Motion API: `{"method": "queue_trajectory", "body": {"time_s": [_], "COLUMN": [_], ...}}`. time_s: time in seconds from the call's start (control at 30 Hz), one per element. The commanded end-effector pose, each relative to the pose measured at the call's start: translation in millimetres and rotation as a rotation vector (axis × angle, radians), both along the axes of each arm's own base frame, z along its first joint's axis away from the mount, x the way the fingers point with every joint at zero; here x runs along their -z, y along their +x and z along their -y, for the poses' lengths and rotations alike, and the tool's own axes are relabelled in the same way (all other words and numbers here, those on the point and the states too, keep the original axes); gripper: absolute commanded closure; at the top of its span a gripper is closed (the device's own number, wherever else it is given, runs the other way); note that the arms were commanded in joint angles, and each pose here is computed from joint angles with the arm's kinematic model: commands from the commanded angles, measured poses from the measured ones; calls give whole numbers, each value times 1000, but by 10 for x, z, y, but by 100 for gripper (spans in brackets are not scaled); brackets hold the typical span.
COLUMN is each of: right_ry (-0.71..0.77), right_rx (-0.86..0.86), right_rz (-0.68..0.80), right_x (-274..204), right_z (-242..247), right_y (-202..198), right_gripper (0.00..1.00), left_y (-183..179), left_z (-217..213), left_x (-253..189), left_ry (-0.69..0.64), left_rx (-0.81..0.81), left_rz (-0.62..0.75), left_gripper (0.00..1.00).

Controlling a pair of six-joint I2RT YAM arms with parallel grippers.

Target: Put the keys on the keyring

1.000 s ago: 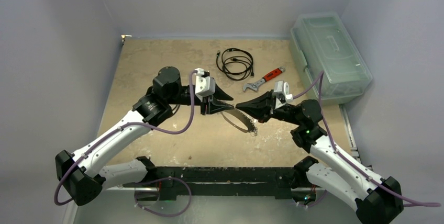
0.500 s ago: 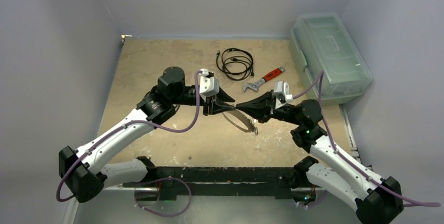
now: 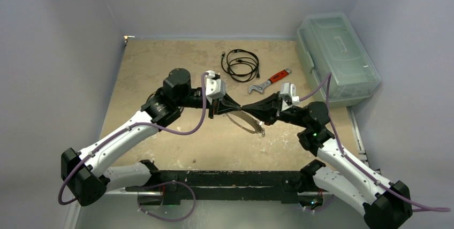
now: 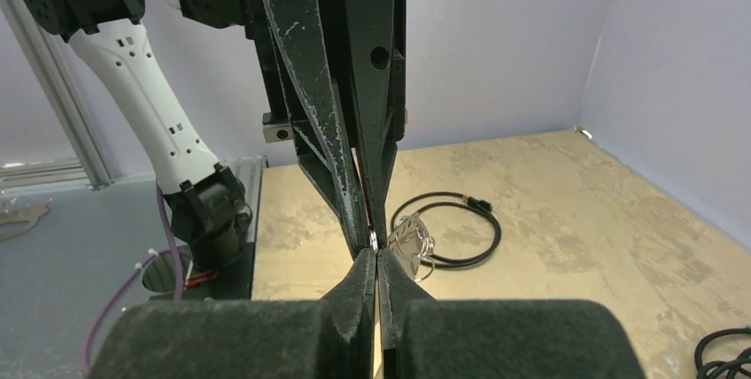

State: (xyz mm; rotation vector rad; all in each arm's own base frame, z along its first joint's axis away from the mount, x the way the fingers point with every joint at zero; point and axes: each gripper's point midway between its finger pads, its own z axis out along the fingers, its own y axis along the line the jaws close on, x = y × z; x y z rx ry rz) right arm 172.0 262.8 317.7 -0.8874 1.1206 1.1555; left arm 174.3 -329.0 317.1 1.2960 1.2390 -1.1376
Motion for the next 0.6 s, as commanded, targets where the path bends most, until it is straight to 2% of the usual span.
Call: {"method": "queue_trajectory", "body": {"time_s": [0.0,0.1,0.27,0.33,0.57], "right_ry": [26,-7,18,20,-12], "right_rx": [-2,60,130,153,183], "right_rz": [50,20,-3,-5,-49], "right_x": [-233,-181,-234,-248,-132], "right_z": [9,38,148,190,222], "right_y": [-34,68,79,77,107], "right_gripper": [94,62,33,26,23], "left_y": [154,255,351,392,477], "left_z": [4,-24,-58,-66,-55], "left_x": [-69,-85,-112,-105,-78], "left_ry": [-21,-14,-13,-11,-6], "left_rx": [-84,-148,-214,-237,-278], "left_rz": [35,40,40,36,12], "left_gripper": [100,100,100,100,100]}}
